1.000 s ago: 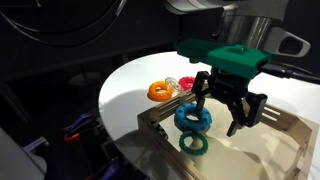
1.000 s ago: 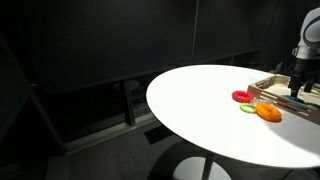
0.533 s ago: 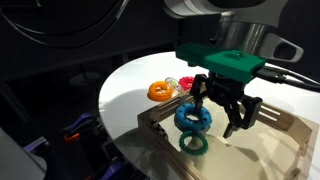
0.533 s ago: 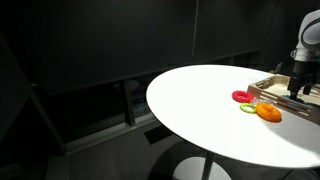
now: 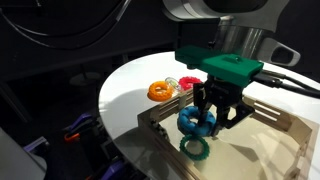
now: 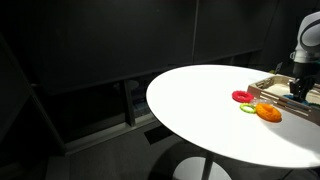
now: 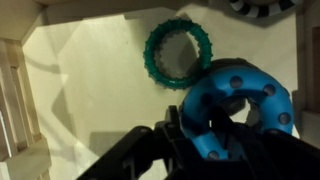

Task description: Remove the blue ring from the crate and put it on the pile of rings on the left

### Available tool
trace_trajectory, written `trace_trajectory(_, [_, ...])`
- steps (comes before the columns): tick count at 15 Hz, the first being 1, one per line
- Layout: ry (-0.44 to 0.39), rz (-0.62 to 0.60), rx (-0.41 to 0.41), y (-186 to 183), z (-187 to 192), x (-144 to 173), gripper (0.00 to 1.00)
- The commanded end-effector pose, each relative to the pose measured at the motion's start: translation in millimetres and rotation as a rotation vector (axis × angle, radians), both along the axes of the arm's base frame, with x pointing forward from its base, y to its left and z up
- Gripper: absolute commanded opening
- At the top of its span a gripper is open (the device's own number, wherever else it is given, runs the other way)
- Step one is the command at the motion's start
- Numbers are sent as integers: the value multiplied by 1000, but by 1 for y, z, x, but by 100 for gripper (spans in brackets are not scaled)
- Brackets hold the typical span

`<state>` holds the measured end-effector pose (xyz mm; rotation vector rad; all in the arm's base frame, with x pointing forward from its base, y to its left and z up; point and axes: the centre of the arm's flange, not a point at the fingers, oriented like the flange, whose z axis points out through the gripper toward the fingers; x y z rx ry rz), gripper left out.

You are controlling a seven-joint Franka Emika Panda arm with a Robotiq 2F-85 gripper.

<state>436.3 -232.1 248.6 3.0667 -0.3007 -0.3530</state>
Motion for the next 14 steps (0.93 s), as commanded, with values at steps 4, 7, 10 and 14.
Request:
trace_trajectory(4, [-23,-20,12,0,12,-2,11])
trace_trajectory(7, [-37,-33,10,4,24,-3,11])
trace_trajectory(10, [-57,-41,2,7,37,-3,11])
trace_trajectory(14, [-87,-31,1,17,53,-3,11])
